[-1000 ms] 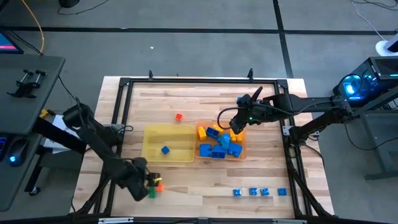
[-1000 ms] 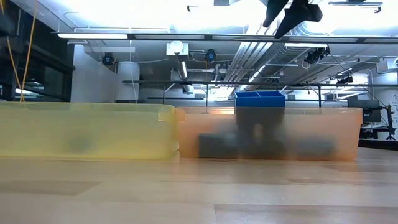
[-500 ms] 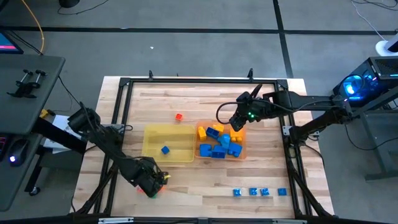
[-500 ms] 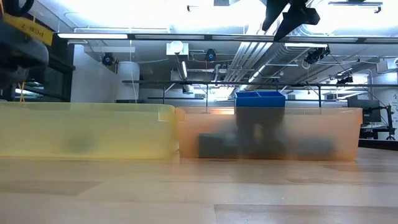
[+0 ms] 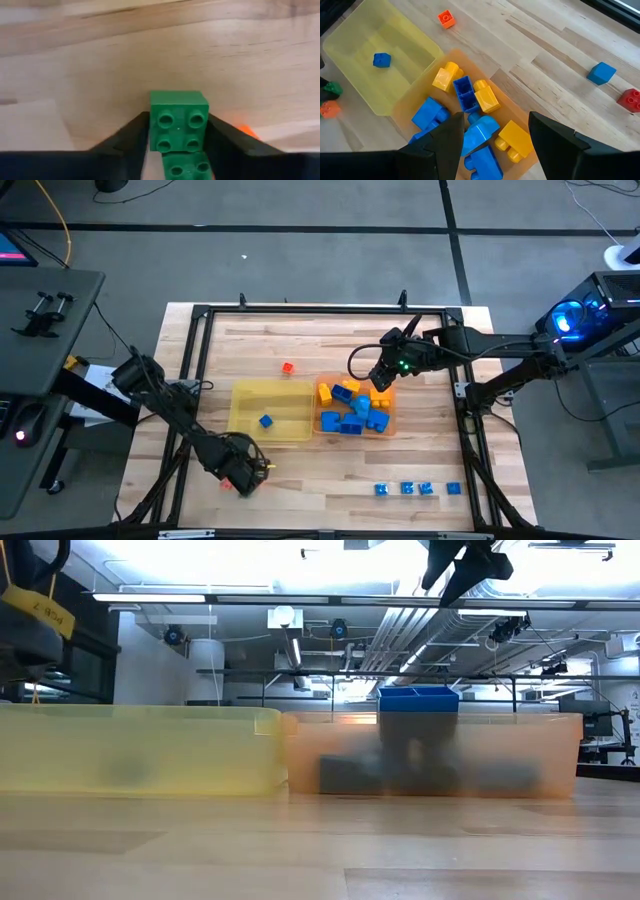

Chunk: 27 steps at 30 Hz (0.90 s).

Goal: Sort blocks by size
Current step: Put the top small green game piece into the yellow bin

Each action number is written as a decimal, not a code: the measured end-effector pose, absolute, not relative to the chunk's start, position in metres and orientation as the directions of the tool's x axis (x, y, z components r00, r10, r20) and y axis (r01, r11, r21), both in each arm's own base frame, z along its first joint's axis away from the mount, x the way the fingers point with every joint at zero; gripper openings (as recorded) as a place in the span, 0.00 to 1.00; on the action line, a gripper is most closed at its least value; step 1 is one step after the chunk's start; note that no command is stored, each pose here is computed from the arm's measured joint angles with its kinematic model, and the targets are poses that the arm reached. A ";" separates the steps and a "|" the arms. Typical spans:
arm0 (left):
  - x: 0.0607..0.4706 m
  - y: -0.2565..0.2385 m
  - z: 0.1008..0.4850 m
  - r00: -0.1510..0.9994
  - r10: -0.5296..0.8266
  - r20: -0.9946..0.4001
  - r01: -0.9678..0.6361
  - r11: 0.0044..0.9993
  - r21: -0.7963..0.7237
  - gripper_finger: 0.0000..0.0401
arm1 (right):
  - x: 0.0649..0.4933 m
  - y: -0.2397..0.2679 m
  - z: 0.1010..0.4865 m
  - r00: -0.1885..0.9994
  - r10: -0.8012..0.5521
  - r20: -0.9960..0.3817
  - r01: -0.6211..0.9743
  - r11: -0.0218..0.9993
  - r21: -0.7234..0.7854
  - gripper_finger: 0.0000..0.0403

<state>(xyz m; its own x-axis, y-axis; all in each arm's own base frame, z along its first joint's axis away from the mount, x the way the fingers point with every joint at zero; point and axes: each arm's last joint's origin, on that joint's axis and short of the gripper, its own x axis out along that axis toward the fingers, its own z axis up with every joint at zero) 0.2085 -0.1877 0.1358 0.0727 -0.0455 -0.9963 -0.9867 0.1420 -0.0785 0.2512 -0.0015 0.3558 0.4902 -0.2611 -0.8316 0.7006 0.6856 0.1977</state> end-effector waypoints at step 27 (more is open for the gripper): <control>0.213 -0.050 0.249 0.436 0.083 -0.896 -0.729 0.616 -0.297 0.39 | 0.252 -0.001 0.356 0.495 -0.261 -0.829 0.703 0.681 0.205 0.54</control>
